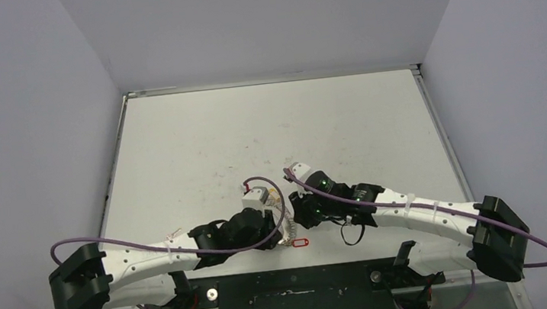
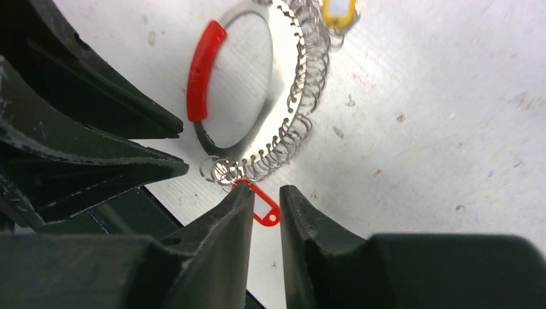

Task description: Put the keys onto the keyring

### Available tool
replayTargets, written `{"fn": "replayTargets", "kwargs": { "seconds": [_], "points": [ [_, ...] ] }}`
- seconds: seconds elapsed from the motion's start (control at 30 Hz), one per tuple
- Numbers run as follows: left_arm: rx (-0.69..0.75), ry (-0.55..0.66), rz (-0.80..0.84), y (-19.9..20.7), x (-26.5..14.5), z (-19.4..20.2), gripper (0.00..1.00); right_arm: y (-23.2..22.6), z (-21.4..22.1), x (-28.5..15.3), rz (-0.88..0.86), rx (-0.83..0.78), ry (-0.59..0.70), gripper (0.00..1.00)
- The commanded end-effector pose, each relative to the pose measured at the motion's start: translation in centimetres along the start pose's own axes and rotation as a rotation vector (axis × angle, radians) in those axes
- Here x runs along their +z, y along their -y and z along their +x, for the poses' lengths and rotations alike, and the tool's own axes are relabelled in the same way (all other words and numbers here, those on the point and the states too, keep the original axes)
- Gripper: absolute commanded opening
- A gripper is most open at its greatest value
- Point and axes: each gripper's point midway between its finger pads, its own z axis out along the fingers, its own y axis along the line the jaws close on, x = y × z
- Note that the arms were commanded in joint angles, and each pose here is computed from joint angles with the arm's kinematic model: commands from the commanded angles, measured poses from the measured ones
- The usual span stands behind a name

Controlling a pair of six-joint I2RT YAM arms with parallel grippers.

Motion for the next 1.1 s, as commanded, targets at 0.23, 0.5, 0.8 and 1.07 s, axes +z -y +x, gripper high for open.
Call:
{"fn": "replayTargets", "kwargs": {
  "seconds": [0.23, 0.5, 0.8, 1.07],
  "points": [
    [-0.038, 0.139, 0.094, -0.6, -2.9, -1.4, 0.37, -2.6, -7.2, -5.4, -0.147, -0.41, 0.578, 0.3],
    [0.132, 0.082, 0.146, -0.1, -2.4, -0.1, 0.2, -4.8, -4.1, -5.0, -0.312, -0.653, 0.566, 0.26],
    [0.351, 0.121, 0.261, 2.3, -1.0, -0.8, 0.23, -5.1, -3.4, -4.6, -0.338, -0.649, 0.546, 0.25],
    [0.618, 0.108, 0.4, 3.5, -0.4, 0.8, 0.25, -4.6, -2.9, -4.5, -0.321, -0.644, 0.531, 0.24]
  ]
}}
